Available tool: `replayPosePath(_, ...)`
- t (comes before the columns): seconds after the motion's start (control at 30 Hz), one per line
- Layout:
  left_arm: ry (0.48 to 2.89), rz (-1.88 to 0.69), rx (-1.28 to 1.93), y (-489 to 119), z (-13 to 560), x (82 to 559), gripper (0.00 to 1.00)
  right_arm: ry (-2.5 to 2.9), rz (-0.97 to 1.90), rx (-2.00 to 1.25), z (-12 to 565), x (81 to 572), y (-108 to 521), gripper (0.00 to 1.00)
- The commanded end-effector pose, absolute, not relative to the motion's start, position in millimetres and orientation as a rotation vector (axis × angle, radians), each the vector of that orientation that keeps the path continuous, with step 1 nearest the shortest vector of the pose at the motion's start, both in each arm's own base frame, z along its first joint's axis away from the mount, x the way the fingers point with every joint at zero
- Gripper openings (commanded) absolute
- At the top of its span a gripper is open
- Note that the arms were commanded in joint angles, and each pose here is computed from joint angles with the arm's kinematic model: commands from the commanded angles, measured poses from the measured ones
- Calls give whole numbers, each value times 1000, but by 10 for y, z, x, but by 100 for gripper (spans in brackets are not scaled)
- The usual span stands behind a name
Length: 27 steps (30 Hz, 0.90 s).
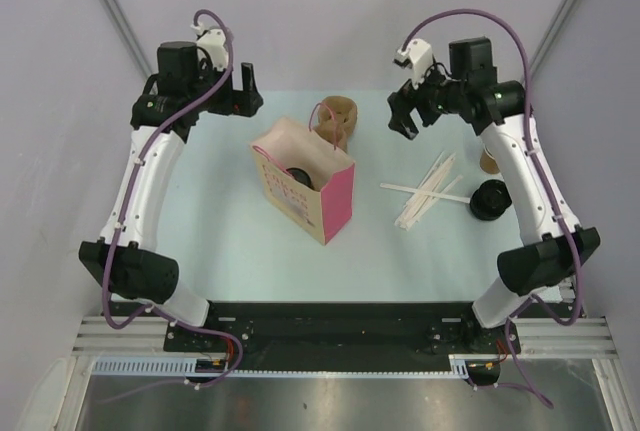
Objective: Pack the takeout coffee
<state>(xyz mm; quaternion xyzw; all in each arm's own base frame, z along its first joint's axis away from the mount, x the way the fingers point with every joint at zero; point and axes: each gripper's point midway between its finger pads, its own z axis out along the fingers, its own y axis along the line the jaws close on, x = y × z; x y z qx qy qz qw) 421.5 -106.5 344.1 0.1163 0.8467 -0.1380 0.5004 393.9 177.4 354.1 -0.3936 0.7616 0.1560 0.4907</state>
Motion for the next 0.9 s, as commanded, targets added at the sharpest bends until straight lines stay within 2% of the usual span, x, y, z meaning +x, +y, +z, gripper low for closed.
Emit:
replayPosePath(0.0, 2003, -395, 267, -1015, 3614, 4273, 100, 2094, 350, -1273, 2743, 3751, 1624, 90)
replayPosePath(0.2, 2051, -421, 208, -852, 3475, 4307, 99, 2397, 270, -1435, 1827, 3796, 1479, 70)
replayPosePath(0.3, 2076, -419, 203, -825, 3386, 4286, 100, 2444, 222, -1494, 1549, 3844, 1450, 64)
replayPosePath(0.6, 2126, -452, 200, -850, 3163, 4240, 100, 2513, 90, -1628, 773, 4009, 1444, 55)
replayPosePath(0.87, 2137, -450, 184, -842, 3126, 4252, 100, 2568, -1, -1613, 392, 4092, 1376, 53)
